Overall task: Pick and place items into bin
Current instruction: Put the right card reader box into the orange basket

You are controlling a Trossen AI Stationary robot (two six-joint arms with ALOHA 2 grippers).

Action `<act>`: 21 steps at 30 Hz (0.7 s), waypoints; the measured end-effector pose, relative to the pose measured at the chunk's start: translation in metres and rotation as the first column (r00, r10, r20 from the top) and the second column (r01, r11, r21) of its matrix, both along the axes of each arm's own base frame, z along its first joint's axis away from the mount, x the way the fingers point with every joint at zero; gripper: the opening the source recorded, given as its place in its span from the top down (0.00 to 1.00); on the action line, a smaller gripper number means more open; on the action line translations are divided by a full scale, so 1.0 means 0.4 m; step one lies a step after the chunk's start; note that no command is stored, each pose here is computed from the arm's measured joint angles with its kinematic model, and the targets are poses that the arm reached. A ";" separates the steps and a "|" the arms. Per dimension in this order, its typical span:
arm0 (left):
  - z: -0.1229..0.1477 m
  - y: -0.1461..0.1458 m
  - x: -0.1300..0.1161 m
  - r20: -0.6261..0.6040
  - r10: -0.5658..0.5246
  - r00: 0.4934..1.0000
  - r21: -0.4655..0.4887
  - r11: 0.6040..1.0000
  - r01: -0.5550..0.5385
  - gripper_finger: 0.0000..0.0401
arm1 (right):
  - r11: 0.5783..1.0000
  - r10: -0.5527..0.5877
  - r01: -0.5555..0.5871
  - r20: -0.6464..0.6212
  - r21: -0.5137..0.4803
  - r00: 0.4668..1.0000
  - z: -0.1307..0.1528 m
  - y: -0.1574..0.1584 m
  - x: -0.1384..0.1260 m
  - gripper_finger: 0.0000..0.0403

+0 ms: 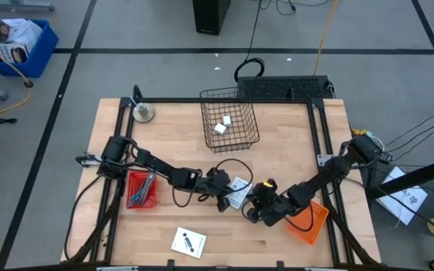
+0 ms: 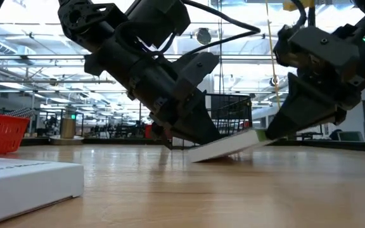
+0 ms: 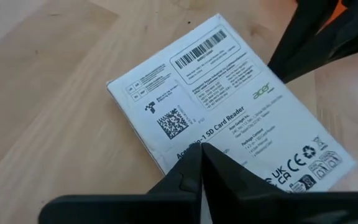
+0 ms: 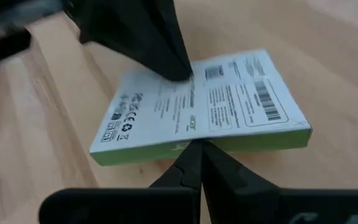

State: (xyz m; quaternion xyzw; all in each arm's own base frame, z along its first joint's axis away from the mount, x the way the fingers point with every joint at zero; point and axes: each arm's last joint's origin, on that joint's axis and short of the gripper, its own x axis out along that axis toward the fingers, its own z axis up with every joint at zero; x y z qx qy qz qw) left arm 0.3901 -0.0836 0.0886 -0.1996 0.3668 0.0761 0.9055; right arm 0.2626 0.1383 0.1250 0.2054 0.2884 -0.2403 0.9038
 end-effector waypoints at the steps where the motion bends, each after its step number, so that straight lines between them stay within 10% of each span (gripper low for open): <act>1: 0.000 0.000 0.000 -0.001 0.000 1.000 0.001 1.000 0.000 0.94 | 1.000 0.002 -0.001 0.012 -0.015 1.000 0.003 0.000 0.002 1.00; 21: 0.081 -0.022 -0.026 0.018 0.018 1.000 0.077 0.997 -0.020 0.99 | 0.996 -0.010 0.022 0.139 -0.085 0.990 0.038 -0.033 0.053 1.00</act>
